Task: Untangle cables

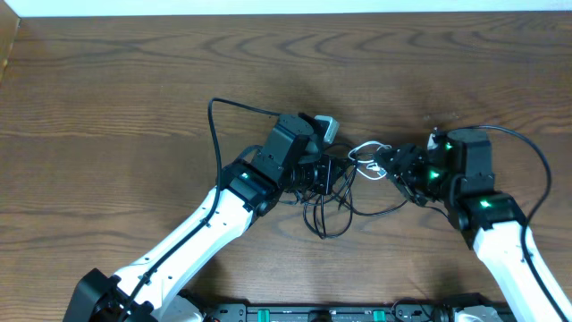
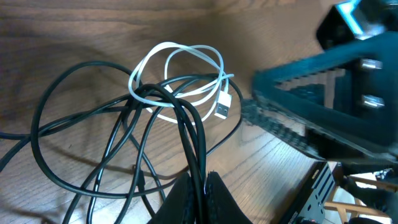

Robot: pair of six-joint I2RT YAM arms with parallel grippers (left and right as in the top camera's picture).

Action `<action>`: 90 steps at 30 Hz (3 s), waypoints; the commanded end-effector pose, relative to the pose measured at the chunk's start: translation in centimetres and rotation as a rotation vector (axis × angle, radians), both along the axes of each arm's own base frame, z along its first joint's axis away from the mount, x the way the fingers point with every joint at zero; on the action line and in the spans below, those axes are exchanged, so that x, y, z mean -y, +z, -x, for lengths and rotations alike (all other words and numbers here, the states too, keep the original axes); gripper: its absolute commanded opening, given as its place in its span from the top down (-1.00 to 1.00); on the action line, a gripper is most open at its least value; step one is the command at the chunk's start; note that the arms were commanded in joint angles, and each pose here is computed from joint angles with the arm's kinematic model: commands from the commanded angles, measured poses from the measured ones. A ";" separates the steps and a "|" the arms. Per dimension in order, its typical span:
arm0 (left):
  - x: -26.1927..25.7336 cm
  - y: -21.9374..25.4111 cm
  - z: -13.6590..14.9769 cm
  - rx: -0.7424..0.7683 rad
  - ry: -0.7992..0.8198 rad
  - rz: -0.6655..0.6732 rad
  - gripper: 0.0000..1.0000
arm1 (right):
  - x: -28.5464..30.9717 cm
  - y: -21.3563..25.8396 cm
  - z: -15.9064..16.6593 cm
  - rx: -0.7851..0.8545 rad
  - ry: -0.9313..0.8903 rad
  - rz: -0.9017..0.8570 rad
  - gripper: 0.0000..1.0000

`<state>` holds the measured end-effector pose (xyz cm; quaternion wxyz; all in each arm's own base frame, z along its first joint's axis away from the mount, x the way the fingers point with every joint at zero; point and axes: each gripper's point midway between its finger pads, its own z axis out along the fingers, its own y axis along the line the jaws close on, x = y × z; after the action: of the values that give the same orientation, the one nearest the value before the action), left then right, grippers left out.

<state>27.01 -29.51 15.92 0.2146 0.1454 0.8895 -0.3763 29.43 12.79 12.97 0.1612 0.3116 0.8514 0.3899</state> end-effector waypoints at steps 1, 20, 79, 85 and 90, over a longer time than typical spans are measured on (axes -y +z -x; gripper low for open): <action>-0.2 0.4 -0.2 0.011 0.013 0.005 0.85 | -1.0 -1.3 -0.6 -0.062 -0.024 -0.027 -0.06; -0.4 0.0 0.0 -0.007 0.013 -0.009 0.85 | -3.8 13.9 -7.2 0.876 0.284 -0.162 0.98; -2.2 -1.8 -0.6 0.085 0.000 -0.161 0.85 | -5.3 -0.5 -3.5 0.226 0.128 0.108 -0.08; -2.1 -1.8 -0.6 0.085 0.000 -0.160 0.85 | -4.8 -3.3 -4.5 0.126 0.007 0.122 -0.08; -2.2 -1.8 -0.6 0.085 0.000 -0.161 0.85 | -6.6 -3.8 -6.9 0.204 0.036 0.054 0.27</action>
<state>27.77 -27.18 13.92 0.2387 0.1660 0.9110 -0.2925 35.58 18.54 9.27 0.2484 0.2504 0.8551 0.3800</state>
